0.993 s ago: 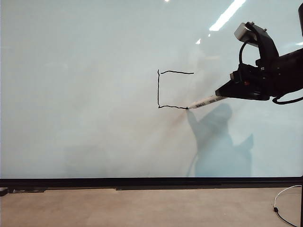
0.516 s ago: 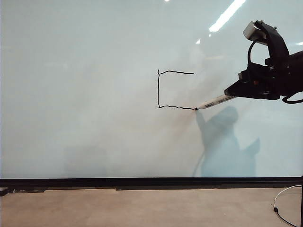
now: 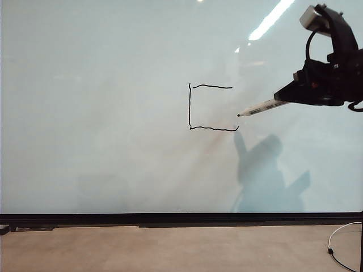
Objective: Pick up the pen on the shelf to the right of the whiteboard and draw a rectangle.
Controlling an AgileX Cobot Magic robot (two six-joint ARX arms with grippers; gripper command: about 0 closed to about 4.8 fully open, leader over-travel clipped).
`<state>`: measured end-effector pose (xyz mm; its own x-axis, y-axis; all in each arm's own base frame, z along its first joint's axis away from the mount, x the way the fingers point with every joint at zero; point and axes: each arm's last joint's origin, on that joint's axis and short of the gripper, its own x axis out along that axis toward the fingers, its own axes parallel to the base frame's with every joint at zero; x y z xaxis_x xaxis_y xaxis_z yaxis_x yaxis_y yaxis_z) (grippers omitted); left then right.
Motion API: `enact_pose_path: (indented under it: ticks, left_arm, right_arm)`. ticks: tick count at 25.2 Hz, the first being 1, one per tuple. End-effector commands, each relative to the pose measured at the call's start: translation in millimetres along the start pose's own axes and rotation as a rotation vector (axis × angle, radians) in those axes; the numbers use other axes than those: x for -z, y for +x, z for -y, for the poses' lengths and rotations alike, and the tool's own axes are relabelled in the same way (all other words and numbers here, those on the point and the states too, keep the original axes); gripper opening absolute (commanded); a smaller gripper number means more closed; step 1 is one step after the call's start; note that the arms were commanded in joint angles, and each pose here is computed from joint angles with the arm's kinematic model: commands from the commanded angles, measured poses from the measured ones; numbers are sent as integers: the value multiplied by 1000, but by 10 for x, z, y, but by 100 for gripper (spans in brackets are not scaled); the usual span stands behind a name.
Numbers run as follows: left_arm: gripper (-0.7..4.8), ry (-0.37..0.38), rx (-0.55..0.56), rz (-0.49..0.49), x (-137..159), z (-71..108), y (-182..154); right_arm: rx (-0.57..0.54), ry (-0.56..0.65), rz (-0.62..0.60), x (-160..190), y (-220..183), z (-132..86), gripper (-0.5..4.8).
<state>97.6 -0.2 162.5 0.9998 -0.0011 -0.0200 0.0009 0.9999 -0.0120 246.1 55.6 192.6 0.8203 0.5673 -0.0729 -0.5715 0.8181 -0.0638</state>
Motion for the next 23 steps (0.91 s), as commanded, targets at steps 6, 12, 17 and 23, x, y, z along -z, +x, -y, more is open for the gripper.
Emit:
enact_pose_path:
  ticks: [6, 12, 17, 23]
  left_arm:
    - [-4, 4, 4, 9, -17, 1, -2]
    - [-4, 4, 4, 9, -15, 1, -2]
    - [-4, 4, 4, 9, -17, 1, -2]
    - [-4, 4, 4, 9, -15, 1, -2]
  right_arm:
    - [-20, -175, -192, -140, -49, -98, -5]
    - [-27, -309, -260, -336, 78, -176, -5]
    - [-1, -400, -323, -477, 133, -189, -5]
    - [12, -455, -335, -564, 152, -168, -5]
